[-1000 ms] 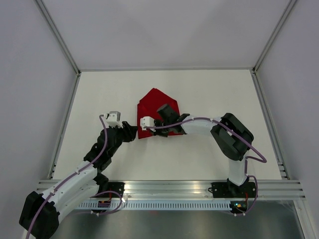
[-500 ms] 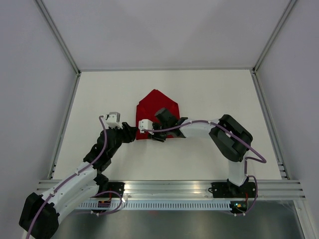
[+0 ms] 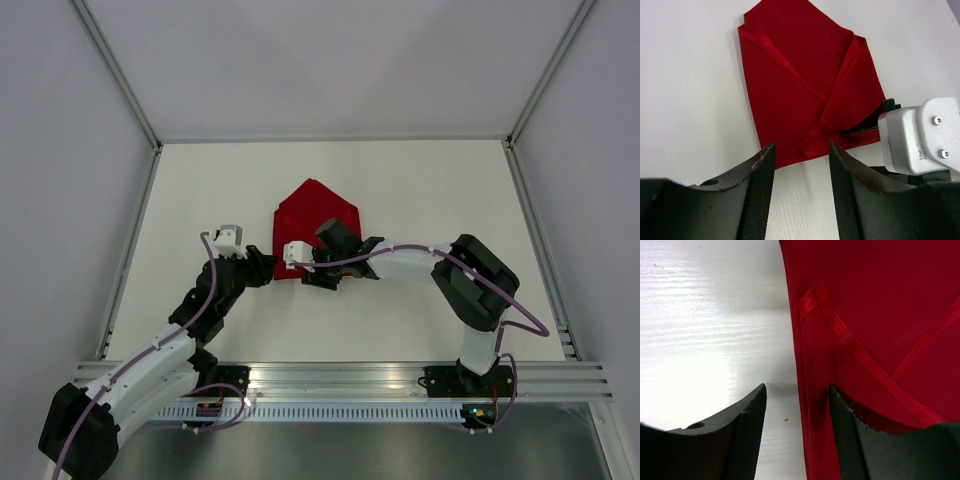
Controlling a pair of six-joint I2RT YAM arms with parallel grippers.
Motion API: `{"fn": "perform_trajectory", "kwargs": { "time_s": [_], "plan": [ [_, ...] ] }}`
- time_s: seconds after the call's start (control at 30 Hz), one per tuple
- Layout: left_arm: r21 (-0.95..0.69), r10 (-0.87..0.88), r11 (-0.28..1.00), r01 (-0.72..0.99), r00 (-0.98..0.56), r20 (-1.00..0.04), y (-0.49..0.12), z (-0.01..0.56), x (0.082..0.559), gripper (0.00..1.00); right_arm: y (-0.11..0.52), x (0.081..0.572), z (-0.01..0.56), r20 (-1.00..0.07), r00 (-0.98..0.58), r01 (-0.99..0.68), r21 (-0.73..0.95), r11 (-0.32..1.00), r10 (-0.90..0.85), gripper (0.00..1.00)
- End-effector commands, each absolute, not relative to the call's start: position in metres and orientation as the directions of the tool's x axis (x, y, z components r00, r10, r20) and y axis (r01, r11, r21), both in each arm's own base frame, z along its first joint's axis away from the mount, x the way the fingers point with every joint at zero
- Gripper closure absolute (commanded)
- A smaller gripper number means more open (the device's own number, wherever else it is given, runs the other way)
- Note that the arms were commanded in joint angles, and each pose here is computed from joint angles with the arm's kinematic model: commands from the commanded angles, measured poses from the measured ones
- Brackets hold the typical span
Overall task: Fold the napkin, place the utensils inside, and roll it up
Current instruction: Roll the napkin at the center of the board.
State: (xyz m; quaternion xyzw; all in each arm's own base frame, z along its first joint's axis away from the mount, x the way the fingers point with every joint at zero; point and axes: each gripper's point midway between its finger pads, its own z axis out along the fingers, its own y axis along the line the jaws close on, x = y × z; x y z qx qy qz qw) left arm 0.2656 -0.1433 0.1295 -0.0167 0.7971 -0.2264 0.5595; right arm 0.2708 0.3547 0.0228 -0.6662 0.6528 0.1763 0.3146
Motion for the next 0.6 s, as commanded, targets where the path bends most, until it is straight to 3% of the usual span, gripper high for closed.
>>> {"fn": "perform_trajectory", "kwargs": {
  "time_s": [0.0,0.57],
  "plan": [
    [-0.35,-0.265,0.903,0.25,-0.317,-0.91,-0.144,0.14,0.272,0.48,0.354,0.274,0.049,-0.662,0.107,-0.97,-0.234,0.069,-0.741,0.41],
    [-0.342,-0.259,0.904,0.256,-0.307,-0.916,-0.147,0.143,0.279,0.48,0.321,0.283,0.002,-0.522,0.21,-0.931,-0.366,-0.005,-0.826,0.44]
  ]
}}
